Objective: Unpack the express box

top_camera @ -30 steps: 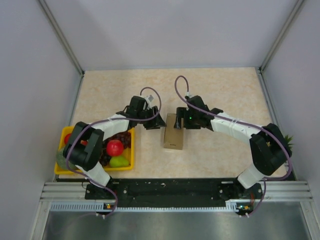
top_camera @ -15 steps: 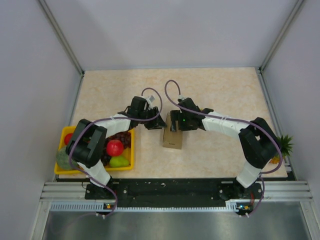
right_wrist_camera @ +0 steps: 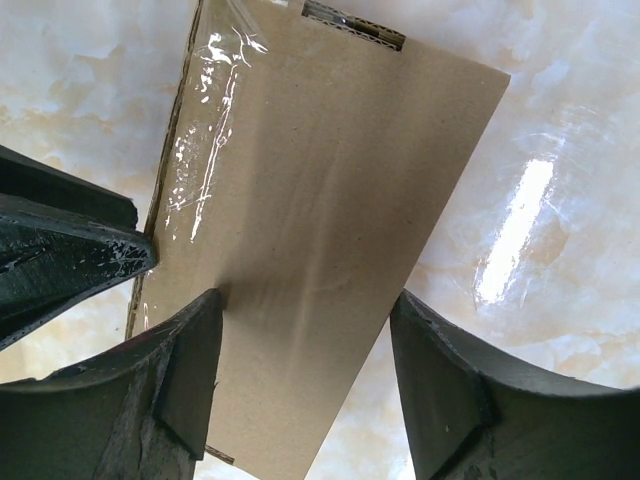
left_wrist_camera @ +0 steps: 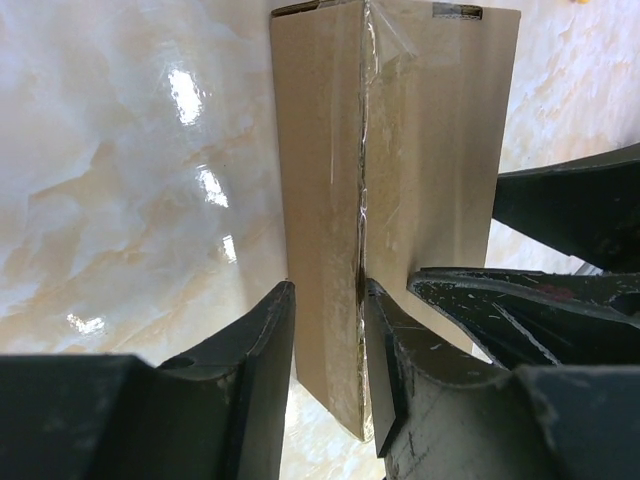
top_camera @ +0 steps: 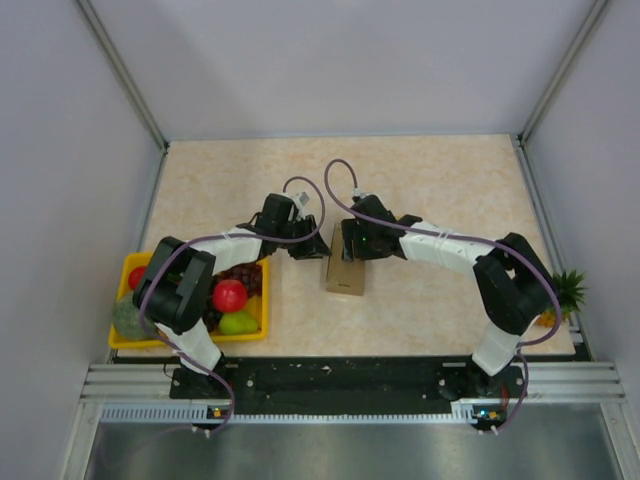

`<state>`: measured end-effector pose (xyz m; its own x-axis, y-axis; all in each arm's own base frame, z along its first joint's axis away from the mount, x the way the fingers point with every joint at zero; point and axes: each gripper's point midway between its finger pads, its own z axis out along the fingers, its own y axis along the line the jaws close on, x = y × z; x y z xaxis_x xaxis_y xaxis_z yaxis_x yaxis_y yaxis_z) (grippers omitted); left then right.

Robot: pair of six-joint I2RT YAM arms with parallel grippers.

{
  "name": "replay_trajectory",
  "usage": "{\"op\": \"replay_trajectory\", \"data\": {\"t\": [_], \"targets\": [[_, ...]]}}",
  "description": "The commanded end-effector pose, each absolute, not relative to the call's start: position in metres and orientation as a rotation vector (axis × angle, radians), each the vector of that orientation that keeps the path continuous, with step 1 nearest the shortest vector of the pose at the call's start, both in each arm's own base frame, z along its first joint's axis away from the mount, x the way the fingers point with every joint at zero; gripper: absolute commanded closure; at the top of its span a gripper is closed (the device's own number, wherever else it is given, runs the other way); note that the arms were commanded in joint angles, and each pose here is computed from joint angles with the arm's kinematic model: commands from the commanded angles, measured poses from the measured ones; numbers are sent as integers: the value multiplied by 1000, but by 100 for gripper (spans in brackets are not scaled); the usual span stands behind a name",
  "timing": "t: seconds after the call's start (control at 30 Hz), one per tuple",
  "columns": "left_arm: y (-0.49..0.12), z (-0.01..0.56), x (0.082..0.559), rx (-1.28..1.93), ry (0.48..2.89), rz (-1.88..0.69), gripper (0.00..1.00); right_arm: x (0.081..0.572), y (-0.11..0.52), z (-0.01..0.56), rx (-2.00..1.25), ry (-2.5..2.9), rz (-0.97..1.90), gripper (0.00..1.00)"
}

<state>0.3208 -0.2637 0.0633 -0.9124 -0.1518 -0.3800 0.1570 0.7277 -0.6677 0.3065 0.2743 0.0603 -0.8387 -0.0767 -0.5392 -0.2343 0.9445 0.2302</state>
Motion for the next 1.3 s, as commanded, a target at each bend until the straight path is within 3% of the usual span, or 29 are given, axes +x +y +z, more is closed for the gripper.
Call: {"op": "replay_trajectory", "data": {"t": [0.0,0.53,1.27], "targets": [[-259,62,329,24,2516,-972,63,300,250,30,-259,2626,180,45],[-221,34,332,-56,2630,-659,75,299,248,27,-230,2640,169,53],[-194,13,328,-126,2699,-497,78,299,248,31,-209,2636,172,56]]}}
